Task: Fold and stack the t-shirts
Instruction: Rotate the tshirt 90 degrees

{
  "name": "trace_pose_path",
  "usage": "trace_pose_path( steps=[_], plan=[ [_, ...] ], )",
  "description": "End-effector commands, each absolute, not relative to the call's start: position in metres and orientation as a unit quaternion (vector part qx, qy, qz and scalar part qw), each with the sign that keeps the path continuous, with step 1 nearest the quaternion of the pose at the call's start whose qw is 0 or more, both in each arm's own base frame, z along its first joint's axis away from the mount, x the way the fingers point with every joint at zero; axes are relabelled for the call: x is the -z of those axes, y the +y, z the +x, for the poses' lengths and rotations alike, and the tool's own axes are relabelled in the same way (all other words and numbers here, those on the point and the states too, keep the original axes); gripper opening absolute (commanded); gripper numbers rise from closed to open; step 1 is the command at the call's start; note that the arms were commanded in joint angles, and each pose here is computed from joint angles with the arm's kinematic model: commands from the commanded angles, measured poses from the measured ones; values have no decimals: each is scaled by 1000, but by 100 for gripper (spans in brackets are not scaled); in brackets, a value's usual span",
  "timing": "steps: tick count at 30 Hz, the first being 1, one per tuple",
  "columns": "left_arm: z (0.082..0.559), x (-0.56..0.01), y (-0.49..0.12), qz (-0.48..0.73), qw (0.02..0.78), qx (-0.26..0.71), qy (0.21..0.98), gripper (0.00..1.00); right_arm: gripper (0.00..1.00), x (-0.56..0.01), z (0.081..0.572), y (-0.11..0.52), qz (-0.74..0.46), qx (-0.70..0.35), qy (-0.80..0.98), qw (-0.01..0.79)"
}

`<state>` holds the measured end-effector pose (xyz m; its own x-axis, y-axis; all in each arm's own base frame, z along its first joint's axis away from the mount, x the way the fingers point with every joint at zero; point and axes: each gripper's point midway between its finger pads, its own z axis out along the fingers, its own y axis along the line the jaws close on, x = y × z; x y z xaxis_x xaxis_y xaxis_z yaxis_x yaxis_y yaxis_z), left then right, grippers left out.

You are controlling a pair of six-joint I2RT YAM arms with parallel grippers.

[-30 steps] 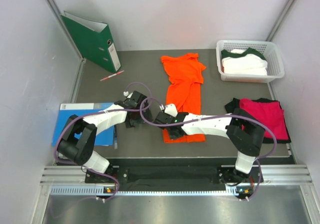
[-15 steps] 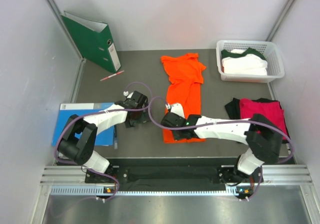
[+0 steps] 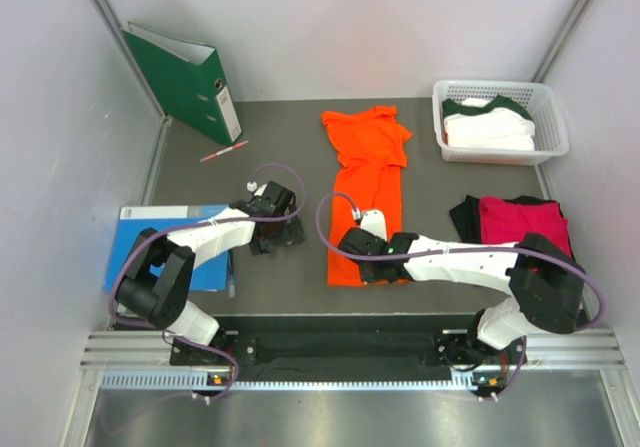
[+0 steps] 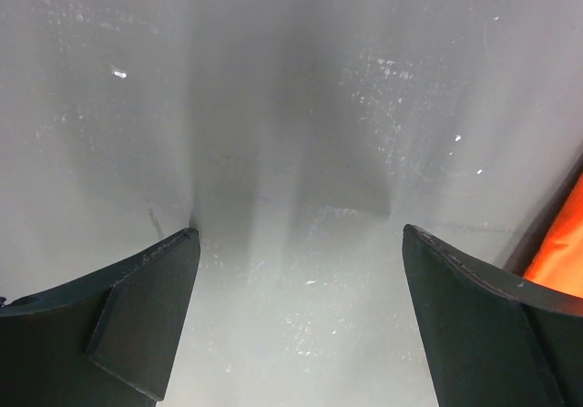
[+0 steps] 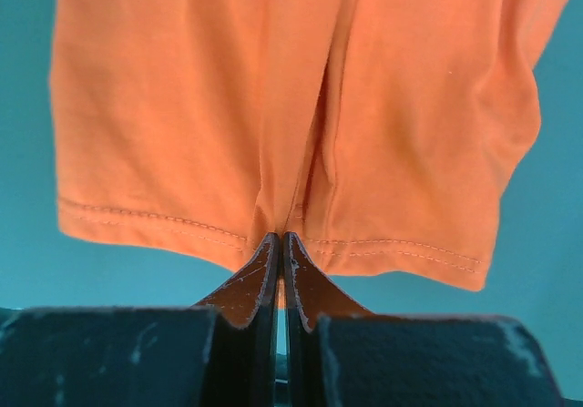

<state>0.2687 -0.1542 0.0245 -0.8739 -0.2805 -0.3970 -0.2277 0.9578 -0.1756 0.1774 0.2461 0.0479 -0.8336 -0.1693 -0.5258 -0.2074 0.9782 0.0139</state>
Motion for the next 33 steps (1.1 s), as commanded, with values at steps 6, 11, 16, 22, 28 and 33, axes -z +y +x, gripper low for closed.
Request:
trace_pose_path(
  steps=[6, 11, 16, 22, 28, 33],
  plan=[
    [264, -7, -148, -131, 196, 39, 971, 97, 0, -42, 181, 224, -61, -5, 958, 281],
    [263, -7, -152, -128, 193, 50, 972, 97, 7, -36, 181, 221, -58, 10, 961, 271],
    [257, -10, -162, -109, 202, 74, 970, 98, 33, -63, 188, 212, -26, -6, 948, 316],
    [252, -18, -204, -72, 227, 152, 959, 95, 86, -123, 201, 185, 47, -73, 904, 420],
    [238, -23, -265, -39, 238, 228, 943, 87, 80, -100, 203, 140, 109, -76, 908, 398],
    [219, -6, -290, -32, 206, 230, 951, 78, 67, -67, 198, 143, 110, -91, 926, 348]
  ],
)
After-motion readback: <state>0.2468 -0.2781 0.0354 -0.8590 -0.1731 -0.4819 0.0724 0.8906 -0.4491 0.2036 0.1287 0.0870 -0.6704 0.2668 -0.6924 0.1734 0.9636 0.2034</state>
